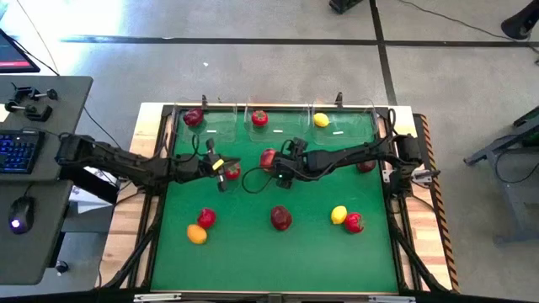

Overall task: Sort produce into baskets
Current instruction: Put the top left apple into the left transparent bin

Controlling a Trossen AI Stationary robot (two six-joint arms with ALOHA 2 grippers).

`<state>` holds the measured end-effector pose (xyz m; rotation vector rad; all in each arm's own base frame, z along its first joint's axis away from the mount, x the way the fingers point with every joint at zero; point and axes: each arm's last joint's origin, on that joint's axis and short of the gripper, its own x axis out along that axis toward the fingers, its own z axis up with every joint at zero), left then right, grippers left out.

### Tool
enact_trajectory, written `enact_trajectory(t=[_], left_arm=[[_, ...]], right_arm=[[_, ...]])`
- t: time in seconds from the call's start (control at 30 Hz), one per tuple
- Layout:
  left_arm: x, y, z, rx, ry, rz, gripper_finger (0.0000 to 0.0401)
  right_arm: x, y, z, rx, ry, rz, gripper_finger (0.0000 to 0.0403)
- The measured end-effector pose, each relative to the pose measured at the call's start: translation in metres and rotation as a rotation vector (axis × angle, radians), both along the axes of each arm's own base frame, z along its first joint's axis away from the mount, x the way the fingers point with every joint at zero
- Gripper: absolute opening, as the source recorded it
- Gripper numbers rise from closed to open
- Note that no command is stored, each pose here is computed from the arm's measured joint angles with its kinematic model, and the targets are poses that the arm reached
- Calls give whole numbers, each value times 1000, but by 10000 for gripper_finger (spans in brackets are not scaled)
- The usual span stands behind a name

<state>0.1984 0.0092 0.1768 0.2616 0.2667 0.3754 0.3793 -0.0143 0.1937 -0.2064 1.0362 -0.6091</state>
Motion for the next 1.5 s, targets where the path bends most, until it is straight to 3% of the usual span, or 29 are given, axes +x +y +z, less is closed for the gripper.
enact_trajectory(t=[0.23, 0.4, 0.53, 0.7, 0.77, 0.87, 1.07, 1.33, 1.5], left_arm=[[15, 21, 11, -151, 132, 60, 0], [27, 47, 18, -351, 176, 15, 0], [37, 70, 21, -513, 239, 57, 2], [49, 89, 23, -621, 317, 76, 33], [53, 92, 23, -650, 342, 61, 51], [56, 93, 20, -659, 362, 47, 78], [59, 93, 11, -514, 458, -46, 109], [69, 82, -6, -430, 555, -146, 89], [75, 72, -8, -377, 563, -188, 69]], right_arm=[[-3, -1, -7, 9, 0, -14, 250], [-3, -4, -6, -1, 18, 14, 183], [-4, -5, -10, -19, 36, 33, 114], [-8, -7, -25, -25, -4, 45, 18], [-10, -8, -32, -31, -17, 50, 8], [-9, -9, -36, -36, -48, 77, 16], [-5, -7, -35, 1, -83, 150, 3], [-5, -18, -37, 178, -127, 177, 1], [1, -15, -38, 222, -169, 236, 0]])
